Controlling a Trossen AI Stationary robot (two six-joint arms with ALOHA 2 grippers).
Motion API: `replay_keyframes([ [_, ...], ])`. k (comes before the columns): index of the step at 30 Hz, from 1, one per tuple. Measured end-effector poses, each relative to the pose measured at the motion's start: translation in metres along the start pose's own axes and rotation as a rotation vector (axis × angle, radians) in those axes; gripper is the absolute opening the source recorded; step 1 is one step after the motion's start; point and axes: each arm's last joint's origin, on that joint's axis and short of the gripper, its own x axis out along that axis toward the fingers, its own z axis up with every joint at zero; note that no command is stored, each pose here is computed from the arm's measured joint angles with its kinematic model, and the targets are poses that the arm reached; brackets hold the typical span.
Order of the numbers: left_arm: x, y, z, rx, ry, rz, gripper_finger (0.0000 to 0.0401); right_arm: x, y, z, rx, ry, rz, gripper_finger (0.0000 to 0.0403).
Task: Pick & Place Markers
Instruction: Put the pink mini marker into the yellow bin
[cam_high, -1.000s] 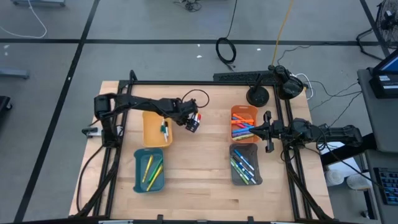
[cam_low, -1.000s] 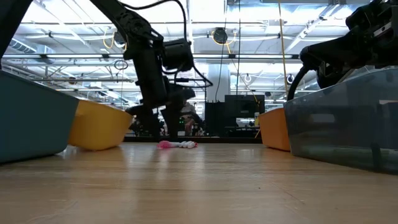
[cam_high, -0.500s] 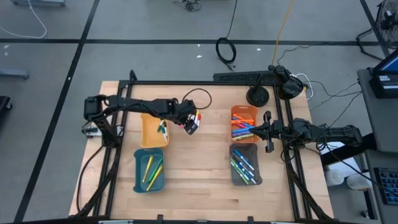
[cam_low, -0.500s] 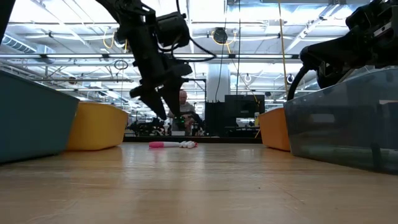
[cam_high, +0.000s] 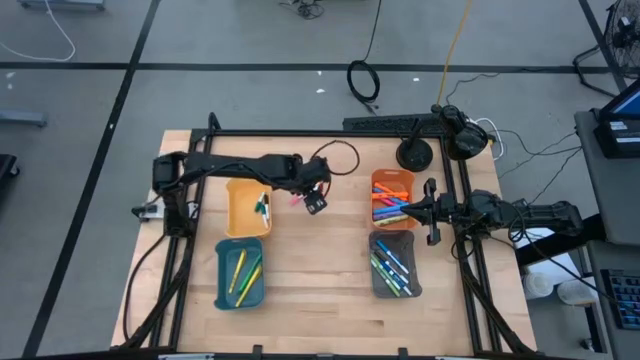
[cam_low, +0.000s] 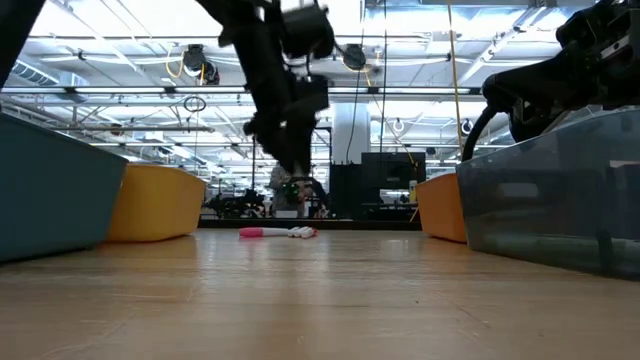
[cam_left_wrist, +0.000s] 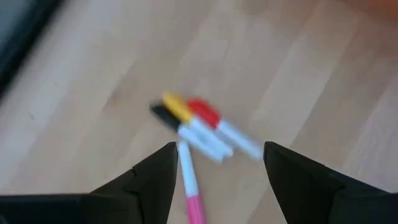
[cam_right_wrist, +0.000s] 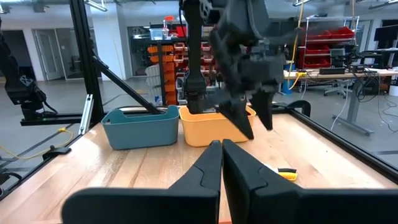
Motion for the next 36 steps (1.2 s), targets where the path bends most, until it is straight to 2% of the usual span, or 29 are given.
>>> replay_keyframes([
  [4, 0.03, 0.0, -0.01, 0.016, 0.156, -0.042, 0.0243, 0.0, 0.0, 0.001, 0.0, -0.006, 0.0, 0.0004],
  [10, 0.061, 0.003, -0.026, 0.052, 0.317, 0.02, 0.0243, 0.0, 0.0, 0.0, 0.0, -0.005, 0.0, 0.0004],
  [14, 0.071, 0.007, -0.027, 0.038, 0.339, 0.019, 0.0243, 0.0, 0.0, 0.0, 0.0, -0.005, 0.0, 0.0004],
  [23, 0.07, 0.013, -0.027, -0.025, 0.356, 0.032, 0.0243, 0.0, 0.0, 0.0, 0.0, -0.004, 0.0, 0.0004],
  [30, 0.071, 0.014, -0.031, -0.046, 0.4, -0.048, 0.0241, 0.0, 0.0, 0.0, 0.0, -0.003, 0.0, 0.0004],
  [36, 0.071, 0.013, -0.03, -0.025, 0.396, -0.062, 0.0187, 0.0, 0.0, 0.0, 0.0, -0.003, 0.0, 0.0004],
])
